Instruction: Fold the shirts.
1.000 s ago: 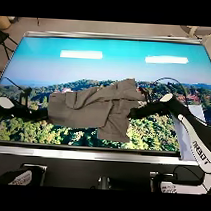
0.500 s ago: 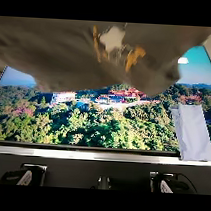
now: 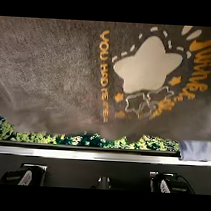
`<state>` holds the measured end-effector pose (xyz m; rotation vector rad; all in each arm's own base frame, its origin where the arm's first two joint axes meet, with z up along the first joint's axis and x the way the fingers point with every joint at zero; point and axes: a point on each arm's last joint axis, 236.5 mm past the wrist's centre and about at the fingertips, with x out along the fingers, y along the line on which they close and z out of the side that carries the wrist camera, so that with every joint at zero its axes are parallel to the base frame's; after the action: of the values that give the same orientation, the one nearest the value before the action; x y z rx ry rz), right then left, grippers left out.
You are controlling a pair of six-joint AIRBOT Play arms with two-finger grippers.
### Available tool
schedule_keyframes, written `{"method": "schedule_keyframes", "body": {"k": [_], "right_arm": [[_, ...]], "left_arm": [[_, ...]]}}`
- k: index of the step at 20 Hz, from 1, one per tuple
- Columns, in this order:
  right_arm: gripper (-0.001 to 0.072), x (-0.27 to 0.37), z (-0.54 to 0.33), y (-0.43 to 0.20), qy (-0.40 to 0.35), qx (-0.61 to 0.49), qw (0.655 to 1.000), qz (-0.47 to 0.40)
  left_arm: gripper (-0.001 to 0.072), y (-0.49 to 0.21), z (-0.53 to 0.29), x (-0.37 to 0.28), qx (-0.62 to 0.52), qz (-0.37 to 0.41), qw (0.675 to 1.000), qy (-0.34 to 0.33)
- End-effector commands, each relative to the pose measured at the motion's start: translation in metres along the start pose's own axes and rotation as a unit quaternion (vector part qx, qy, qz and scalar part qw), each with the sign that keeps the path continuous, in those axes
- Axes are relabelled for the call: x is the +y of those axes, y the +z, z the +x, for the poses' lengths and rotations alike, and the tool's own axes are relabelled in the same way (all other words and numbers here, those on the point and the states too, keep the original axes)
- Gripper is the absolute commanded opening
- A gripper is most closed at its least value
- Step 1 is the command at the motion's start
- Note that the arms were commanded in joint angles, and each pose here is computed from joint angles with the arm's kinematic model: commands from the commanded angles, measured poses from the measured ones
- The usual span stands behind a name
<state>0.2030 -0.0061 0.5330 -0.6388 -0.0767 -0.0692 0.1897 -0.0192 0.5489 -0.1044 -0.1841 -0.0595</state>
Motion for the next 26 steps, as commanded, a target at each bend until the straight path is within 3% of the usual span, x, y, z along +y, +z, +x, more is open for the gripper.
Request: {"method": "schedule_keyframes", "body": {"k": [1,4,9,10,12,14,17,19,23,26], "right_arm": [[0.0017,0.041,0.029,-0.066,0.087,0.135,0.987,0.022],[0.0016,0.122,0.07,-0.177,0.251,0.351,0.902,0.036],[0.0015,0.27,0.122,-0.347,0.409,0.535,0.737,0.054],[0.0015,0.3,0.13,-0.371,0.425,0.544,0.722,0.049],[0.0016,0.349,0.165,-0.404,0.427,0.533,0.729,0.045],[0.0016,0.375,0.205,-0.422,0.395,0.51,0.76,0.081],[0.0016,0.376,0.262,-0.426,0.326,0.453,0.821,0.118],[0.0016,0.373,0.281,-0.42,0.304,0.425,0.842,0.132],[0.002,0.359,0.236,-0.407,0.355,0.464,0.807,0.085],[0.0019,0.355,0.148,-0.421,0.422,0.573,0.7,0.049]], "left_arm": [[0.0021,-0.074,0.027,0.021,0.148,0.018,0.989,0.023],[0.0021,-0.198,0.078,0.048,0.335,-0.009,0.942,0.028],[0.0021,-0.449,0.112,0.064,0.583,-0.039,0.811,0.002],[0.0021,-0.483,0.117,0.065,0.6,-0.041,0.799,0.001],[0.0021,-0.534,0.135,0.071,0.621,-0.048,0.783,0.005],[0.0021,-0.567,0.156,0.078,0.625,-0.052,0.779,0.012],[0.0021,-0.596,0.188,0.088,0.619,-0.054,0.783,0.018],[0.0021,-0.608,0.199,0.092,0.619,-0.054,0.783,0.019],[0.0021,-0.589,0.185,0.085,0.648,-0.029,0.761,-0.014],[0.0021,-0.594,0.121,0.073,0.739,-0.038,0.672,-0.035]]}}
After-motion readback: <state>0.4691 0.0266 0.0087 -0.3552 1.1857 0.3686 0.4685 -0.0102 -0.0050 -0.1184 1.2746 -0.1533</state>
